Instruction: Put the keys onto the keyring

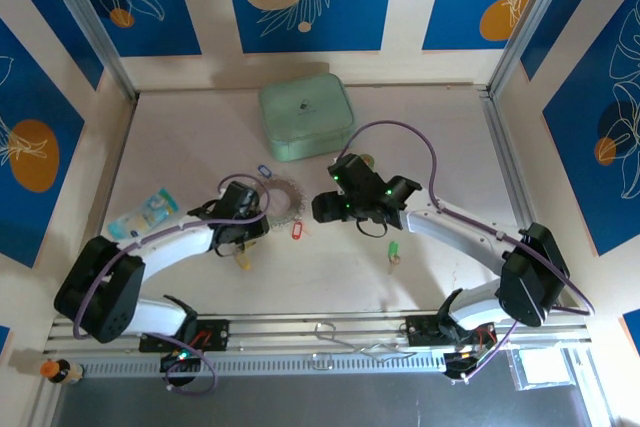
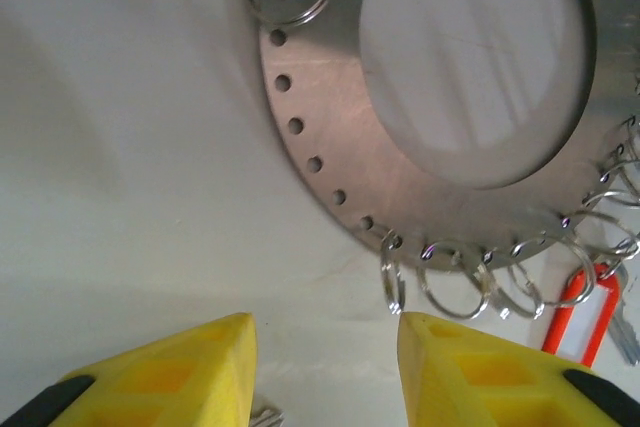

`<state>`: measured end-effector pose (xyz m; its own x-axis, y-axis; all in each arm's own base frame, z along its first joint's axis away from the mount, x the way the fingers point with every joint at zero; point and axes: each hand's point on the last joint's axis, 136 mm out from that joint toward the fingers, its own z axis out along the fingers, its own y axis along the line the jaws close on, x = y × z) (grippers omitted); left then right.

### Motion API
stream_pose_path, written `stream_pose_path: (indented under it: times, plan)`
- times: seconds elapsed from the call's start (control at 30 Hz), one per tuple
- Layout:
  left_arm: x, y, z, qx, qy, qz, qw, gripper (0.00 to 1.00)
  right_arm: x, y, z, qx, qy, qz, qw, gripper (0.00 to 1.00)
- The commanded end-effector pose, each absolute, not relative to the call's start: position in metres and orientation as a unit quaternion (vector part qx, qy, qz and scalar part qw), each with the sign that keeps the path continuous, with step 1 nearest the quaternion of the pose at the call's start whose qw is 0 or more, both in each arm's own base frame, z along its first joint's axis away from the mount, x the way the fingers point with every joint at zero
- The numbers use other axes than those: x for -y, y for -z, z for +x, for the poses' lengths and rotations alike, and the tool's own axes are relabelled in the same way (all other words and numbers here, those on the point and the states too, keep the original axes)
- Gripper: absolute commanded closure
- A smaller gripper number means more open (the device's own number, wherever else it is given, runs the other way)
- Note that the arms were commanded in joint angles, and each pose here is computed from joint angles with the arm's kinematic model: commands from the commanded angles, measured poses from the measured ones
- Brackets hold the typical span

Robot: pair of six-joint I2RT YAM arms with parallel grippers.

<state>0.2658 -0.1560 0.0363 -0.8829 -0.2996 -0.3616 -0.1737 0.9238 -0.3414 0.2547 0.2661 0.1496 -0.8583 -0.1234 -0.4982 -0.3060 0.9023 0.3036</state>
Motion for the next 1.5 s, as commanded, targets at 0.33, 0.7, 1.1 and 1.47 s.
stream_pose_path:
  times: [0.33,0.7,1.1,1.47]
  plan:
    - [0.174,-0.035,0.283,-0.952,0.161,-0.140,0.219,0.69,-0.253,-0.153,0.261,-0.944,-0.191,-0.087,0.255,0.30]
    - [0.176,-0.029,0.281,-0.955,0.161,-0.135,0.211,0.87,-0.253,-0.156,0.264,-0.942,-0.196,-0.083,0.259,0.30]
    - [0.183,-0.082,0.287,-0.946,0.136,-0.058,0.287,1.00,-0.246,-0.163,0.267,-0.939,-0.196,-0.072,0.274,0.30]
    - [0.211,-0.190,0.312,-0.867,0.134,0.154,0.455,1.00,-0.230,-0.178,0.277,-0.932,-0.200,-0.061,0.295,0.30]
